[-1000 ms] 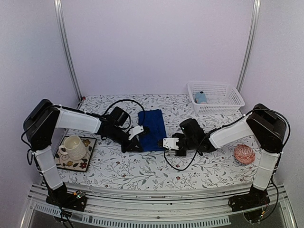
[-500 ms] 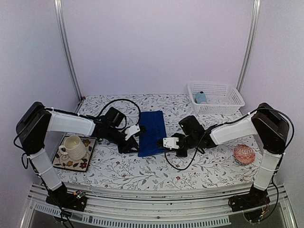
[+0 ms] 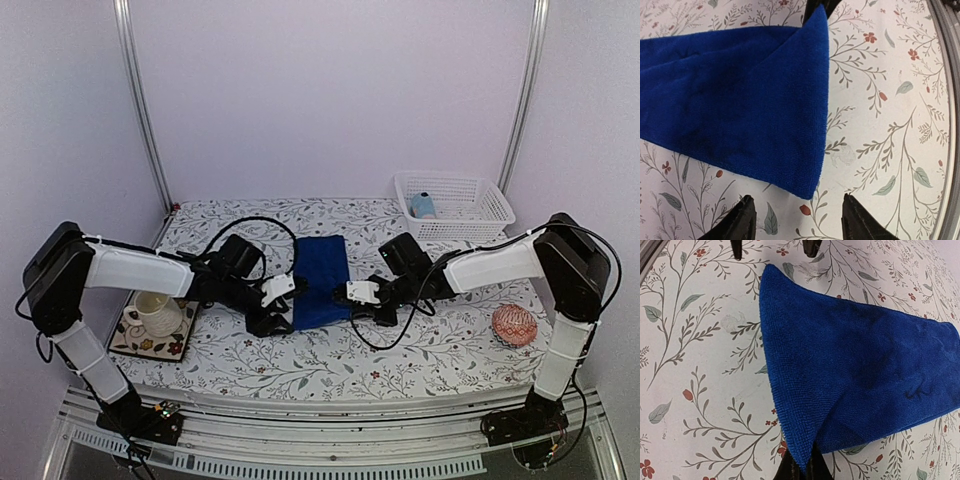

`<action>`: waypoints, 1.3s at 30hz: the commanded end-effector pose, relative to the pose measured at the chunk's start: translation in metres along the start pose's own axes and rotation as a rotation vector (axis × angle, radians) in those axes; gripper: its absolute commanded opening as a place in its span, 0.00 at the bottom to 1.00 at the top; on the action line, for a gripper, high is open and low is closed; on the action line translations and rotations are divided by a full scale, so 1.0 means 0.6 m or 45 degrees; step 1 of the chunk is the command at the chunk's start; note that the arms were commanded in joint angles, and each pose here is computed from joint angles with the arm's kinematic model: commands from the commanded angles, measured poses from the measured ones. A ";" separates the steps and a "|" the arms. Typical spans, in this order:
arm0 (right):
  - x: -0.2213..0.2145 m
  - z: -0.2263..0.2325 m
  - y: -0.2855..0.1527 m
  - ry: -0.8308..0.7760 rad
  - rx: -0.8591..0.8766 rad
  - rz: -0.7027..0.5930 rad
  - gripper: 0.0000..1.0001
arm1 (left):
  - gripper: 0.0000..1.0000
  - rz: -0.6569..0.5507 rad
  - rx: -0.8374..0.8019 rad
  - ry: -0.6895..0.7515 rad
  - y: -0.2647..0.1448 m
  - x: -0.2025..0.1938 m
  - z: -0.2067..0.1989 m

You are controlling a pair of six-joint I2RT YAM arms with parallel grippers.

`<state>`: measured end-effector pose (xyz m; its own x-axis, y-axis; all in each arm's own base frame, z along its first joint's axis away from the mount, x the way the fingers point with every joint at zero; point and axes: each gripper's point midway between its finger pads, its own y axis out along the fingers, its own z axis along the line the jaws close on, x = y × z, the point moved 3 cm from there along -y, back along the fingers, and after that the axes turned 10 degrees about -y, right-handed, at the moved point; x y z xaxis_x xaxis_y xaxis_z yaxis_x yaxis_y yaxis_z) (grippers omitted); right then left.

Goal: Roll the towels
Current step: Roll the towel at the center of the board.

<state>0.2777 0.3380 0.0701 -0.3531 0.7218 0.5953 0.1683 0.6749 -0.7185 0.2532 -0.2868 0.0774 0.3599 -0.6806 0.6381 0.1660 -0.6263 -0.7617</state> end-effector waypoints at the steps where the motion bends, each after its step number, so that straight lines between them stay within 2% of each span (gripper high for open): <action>1: 0.006 -0.011 -0.015 0.044 0.028 -0.037 0.02 | 0.59 -0.010 0.056 0.121 0.002 0.004 -0.013; 9: 0.000 -0.008 -0.010 0.059 0.037 -0.034 0.02 | 0.59 0.075 0.142 0.182 0.038 -0.006 -0.011; 20: -0.006 -0.004 -0.002 0.065 0.048 -0.023 0.02 | 0.57 0.036 0.232 0.235 0.047 0.009 0.008; 29: -0.010 -0.004 0.004 0.080 0.056 -0.022 0.02 | 0.53 0.007 0.154 0.287 0.054 0.019 -0.009; 37: -0.011 -0.003 0.005 0.087 0.059 -0.030 0.02 | 0.41 0.024 0.104 0.282 0.067 0.016 -0.020; 39: -0.011 -0.003 0.005 0.090 0.059 -0.031 0.02 | 0.32 0.031 0.089 0.281 0.069 0.014 -0.022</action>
<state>0.2786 0.3317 0.0627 -0.3001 0.7302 0.6139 0.1283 0.6686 -0.7325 0.2529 -0.3114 0.0497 0.1809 -0.7762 0.6040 0.2536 -0.5566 -0.7912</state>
